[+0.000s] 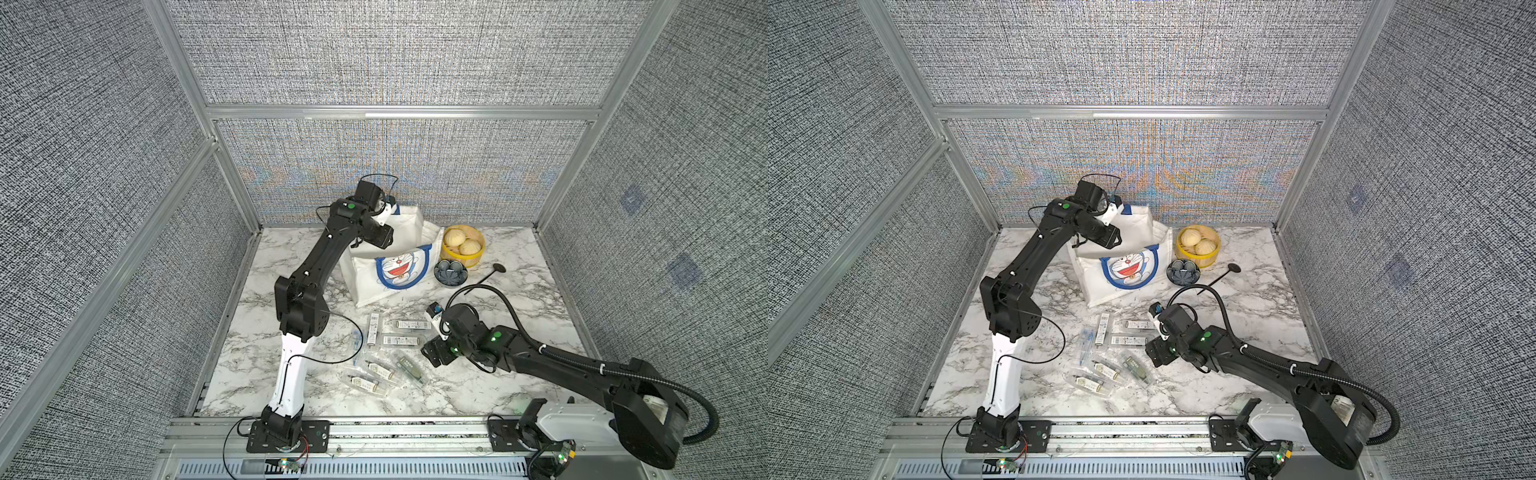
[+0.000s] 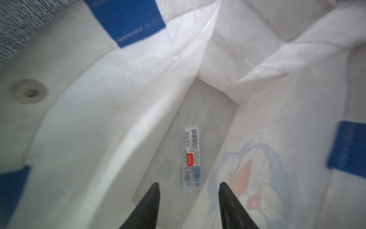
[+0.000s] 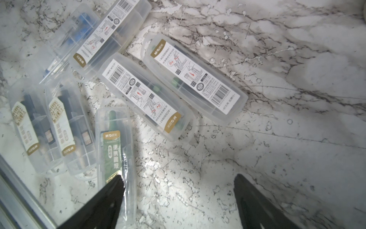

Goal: Put the compass set into the canvas bag
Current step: Place the compass set in the canvas bag, then pick up the compass set at the center of the board, then place the compass set in the canvas bag.

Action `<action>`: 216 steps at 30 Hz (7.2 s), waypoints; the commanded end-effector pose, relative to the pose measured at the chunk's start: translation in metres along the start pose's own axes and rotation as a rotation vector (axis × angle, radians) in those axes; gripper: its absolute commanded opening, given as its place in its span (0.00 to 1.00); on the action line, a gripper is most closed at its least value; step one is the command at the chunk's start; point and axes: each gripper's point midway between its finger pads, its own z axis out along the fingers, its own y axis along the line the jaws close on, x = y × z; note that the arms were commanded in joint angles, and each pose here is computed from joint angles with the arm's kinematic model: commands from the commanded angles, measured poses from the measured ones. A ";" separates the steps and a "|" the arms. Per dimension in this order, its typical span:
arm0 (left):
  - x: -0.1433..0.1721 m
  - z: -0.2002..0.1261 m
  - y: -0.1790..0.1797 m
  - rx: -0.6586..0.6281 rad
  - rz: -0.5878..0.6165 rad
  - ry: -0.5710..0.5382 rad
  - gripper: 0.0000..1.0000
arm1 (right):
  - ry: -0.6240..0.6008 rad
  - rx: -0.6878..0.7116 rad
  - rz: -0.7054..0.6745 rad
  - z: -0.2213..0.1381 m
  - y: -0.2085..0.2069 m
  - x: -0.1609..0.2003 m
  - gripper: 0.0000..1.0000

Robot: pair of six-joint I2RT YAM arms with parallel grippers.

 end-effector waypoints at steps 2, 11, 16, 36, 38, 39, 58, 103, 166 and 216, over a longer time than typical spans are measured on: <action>-0.015 -0.034 -0.014 0.047 -0.029 -0.101 0.51 | 0.070 -0.028 -0.018 -0.004 0.013 0.016 0.87; 0.016 -0.091 -0.048 0.153 -0.080 -0.312 0.50 | 0.180 -0.022 -0.059 0.001 0.036 0.037 0.85; 0.048 -0.101 -0.049 0.154 -0.096 -0.363 0.50 | 0.228 -0.015 -0.079 0.013 0.055 0.039 0.83; 0.080 -0.123 -0.045 0.096 -0.123 -0.369 0.51 | 0.445 0.139 -0.184 0.040 0.065 0.064 0.65; 0.081 -0.123 -0.045 0.093 -0.124 -0.369 0.52 | 0.446 0.141 -0.182 0.044 0.066 0.065 0.62; 0.081 -0.123 -0.044 0.093 -0.125 -0.369 0.52 | 0.448 0.141 -0.186 0.046 0.066 0.066 0.61; 0.084 -0.118 -0.049 0.120 -0.120 -0.339 0.53 | 0.309 0.203 -0.210 0.026 0.050 0.049 0.38; 0.082 -0.103 -0.145 0.656 -0.068 -0.267 0.33 | -0.432 0.080 -0.130 -0.067 0.039 -0.170 0.28; -0.018 0.064 0.008 0.029 -0.030 -0.070 0.15 | -0.324 0.061 -0.064 0.008 -0.002 -0.053 0.81; -0.042 -0.086 -0.063 0.215 0.012 -0.232 0.44 | -0.299 0.084 -0.085 0.015 -0.005 -0.051 0.81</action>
